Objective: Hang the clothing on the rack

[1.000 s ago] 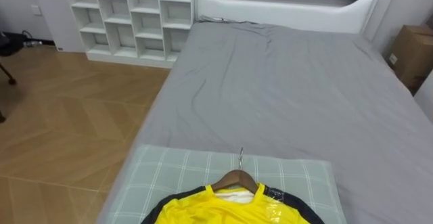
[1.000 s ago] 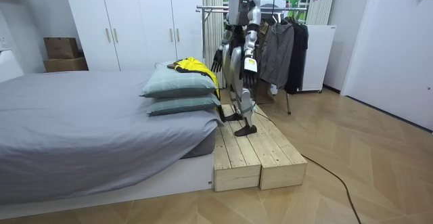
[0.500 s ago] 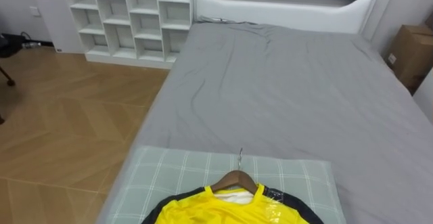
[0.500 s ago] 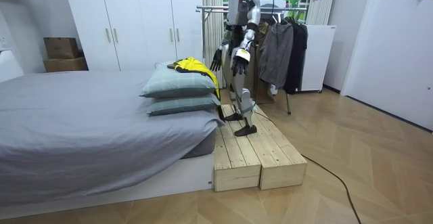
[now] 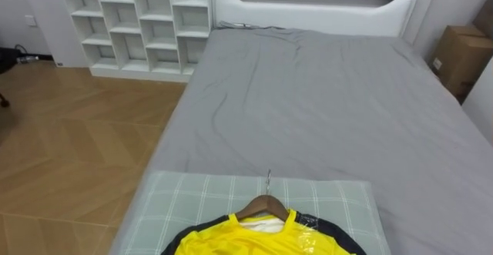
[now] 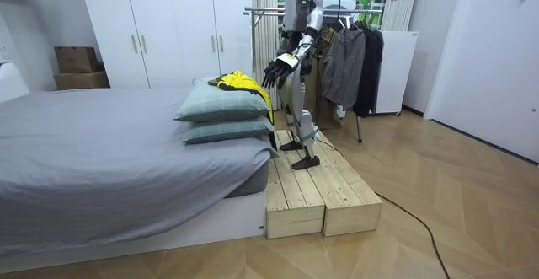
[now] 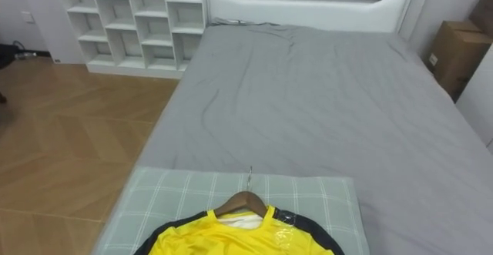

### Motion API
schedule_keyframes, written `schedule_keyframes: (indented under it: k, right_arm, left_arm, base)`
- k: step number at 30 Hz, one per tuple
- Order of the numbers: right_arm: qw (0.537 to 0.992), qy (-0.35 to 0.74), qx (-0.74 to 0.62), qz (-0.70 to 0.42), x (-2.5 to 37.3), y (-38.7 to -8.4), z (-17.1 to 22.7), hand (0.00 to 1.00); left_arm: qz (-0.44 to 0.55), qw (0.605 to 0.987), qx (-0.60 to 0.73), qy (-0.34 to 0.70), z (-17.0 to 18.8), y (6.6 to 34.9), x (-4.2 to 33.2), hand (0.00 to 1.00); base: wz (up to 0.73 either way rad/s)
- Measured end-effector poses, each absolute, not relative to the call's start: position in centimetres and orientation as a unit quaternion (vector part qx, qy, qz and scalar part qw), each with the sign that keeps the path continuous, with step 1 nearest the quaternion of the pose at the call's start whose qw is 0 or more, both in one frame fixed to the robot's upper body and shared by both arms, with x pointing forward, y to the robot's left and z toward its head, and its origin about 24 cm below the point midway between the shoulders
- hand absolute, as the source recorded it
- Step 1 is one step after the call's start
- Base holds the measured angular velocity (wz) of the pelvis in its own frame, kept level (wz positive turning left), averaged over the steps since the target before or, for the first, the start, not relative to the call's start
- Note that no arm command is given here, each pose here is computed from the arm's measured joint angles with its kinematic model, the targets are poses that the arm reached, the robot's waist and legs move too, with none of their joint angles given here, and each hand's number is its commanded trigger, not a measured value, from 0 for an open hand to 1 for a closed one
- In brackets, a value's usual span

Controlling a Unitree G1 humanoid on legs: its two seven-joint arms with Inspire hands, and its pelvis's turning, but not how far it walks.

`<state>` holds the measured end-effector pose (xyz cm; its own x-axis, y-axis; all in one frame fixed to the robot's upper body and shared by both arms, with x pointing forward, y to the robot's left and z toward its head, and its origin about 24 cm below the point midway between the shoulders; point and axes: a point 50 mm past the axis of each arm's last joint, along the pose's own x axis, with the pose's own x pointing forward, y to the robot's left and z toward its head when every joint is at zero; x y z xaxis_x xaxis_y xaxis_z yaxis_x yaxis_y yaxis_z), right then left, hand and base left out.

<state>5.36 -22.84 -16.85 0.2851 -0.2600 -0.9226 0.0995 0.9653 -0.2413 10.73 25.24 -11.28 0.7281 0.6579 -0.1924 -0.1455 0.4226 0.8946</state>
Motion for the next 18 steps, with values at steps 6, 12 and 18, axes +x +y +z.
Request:
schedule_keyframes:
  k: [6,12,18]
  right_arm:
    - [0.798,0.585,-0.094,-0.112,5.4,-23.1,-16.8,0.00]
    - [0.804,0.576,-0.108,-0.099,5.9,-23.0,-16.7,0.00]
    - [0.806,0.574,-0.115,-0.091,6.1,-23.0,-16.7,0.00]
  left_arm:
    - [0.224,0.801,0.509,0.224,-10.8,24.5,12.1,0.00]
    - [0.213,0.803,0.525,0.186,-10.0,24.2,13.9,0.00]
    - [0.213,0.807,0.533,0.140,-8.8,23.9,15.4,0.00]
  base:
    - [0.00]
    - [0.00]
    - [0.00]
